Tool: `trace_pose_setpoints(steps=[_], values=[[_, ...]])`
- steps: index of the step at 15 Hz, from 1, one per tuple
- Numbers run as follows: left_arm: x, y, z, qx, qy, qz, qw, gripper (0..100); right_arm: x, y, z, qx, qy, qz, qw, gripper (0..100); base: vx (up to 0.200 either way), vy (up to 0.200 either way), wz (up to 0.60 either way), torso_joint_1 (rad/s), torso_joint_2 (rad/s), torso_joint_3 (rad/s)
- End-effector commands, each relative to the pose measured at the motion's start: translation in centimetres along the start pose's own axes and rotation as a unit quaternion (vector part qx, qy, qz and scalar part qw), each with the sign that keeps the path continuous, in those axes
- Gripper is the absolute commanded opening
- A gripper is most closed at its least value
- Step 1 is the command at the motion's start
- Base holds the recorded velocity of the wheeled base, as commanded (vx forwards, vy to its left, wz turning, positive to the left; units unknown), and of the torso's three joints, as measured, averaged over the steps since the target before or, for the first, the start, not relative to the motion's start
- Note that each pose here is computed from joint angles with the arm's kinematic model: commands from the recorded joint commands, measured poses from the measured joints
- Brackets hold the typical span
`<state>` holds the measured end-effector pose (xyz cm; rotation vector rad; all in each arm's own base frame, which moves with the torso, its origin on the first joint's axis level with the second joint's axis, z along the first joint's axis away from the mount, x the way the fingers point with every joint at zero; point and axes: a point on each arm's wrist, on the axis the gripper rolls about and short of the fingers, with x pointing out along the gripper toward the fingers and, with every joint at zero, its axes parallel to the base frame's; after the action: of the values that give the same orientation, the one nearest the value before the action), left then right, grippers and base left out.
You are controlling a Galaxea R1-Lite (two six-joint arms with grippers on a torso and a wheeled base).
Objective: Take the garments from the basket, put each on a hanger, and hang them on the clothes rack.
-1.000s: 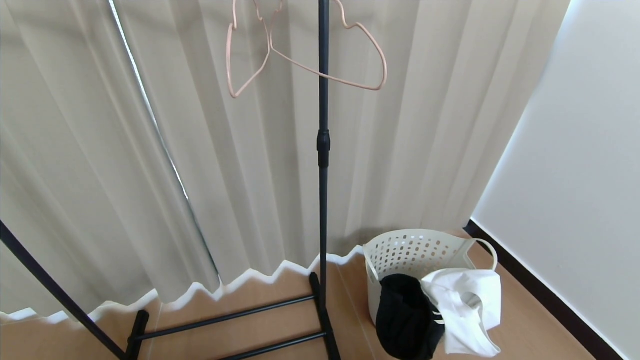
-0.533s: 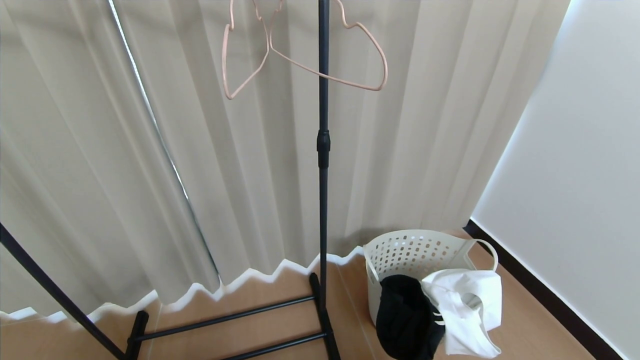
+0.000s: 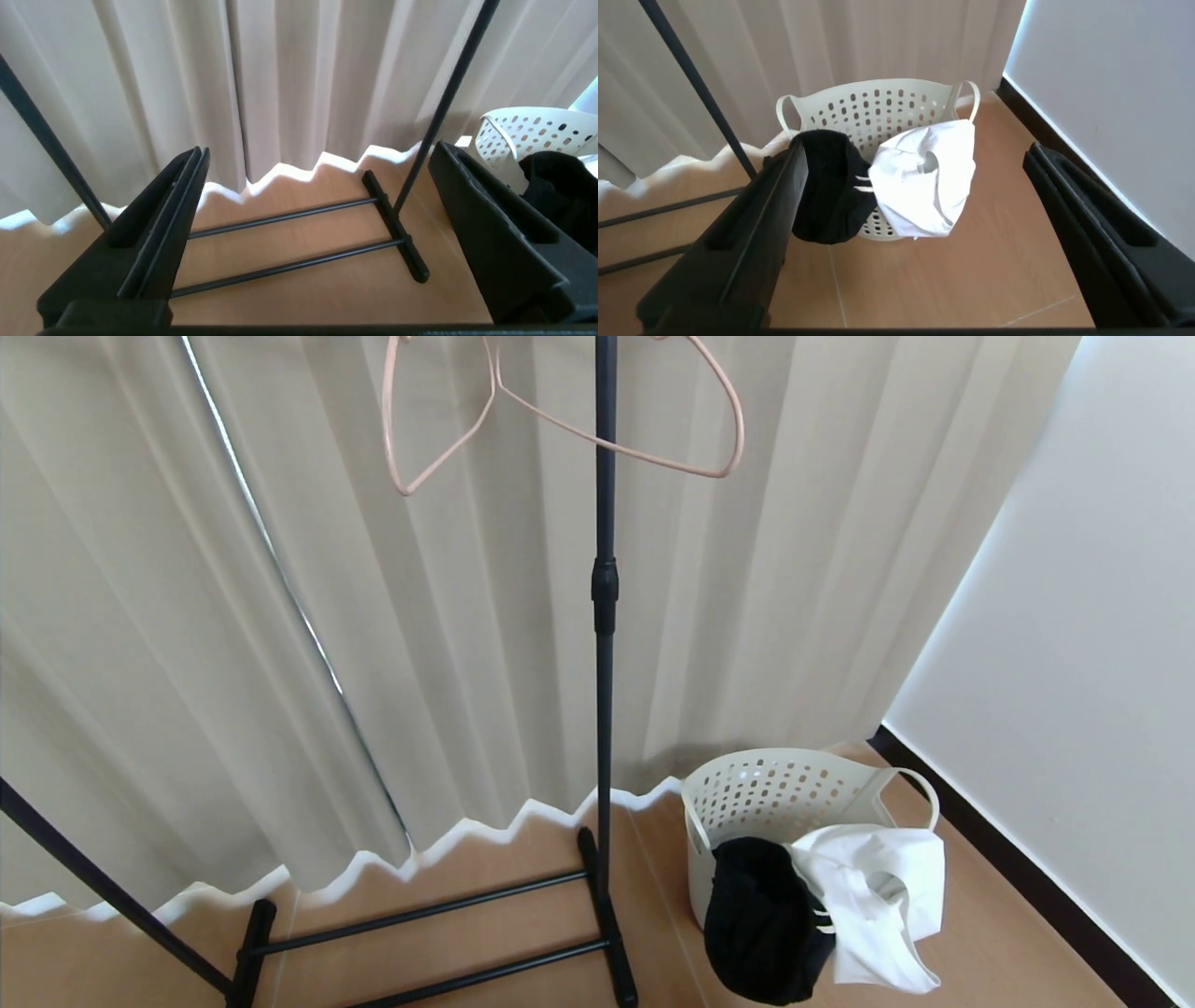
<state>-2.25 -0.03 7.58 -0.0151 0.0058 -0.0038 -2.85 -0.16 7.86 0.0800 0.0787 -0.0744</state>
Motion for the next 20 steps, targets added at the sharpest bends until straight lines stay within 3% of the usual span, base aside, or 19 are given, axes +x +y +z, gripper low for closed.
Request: trace_pose_setpoints(steps=[1,20], values=[[0.00,0.00,-0.01,0.000,0.000,0.000,1.0000,100,0.01,0.00,0.00,0.000,0.001,0.000,1.0000,100,0.000,0.000,0.00,0.002,0.00,-0.173],[0.00,0.00,-0.01,0.000,0.000,0.001,1.0000,100,0.01,0.00,0.00,0.000,0.001,0.000,1.0000,100,0.000,0.000,0.00,0.001,0.00,-0.196]])
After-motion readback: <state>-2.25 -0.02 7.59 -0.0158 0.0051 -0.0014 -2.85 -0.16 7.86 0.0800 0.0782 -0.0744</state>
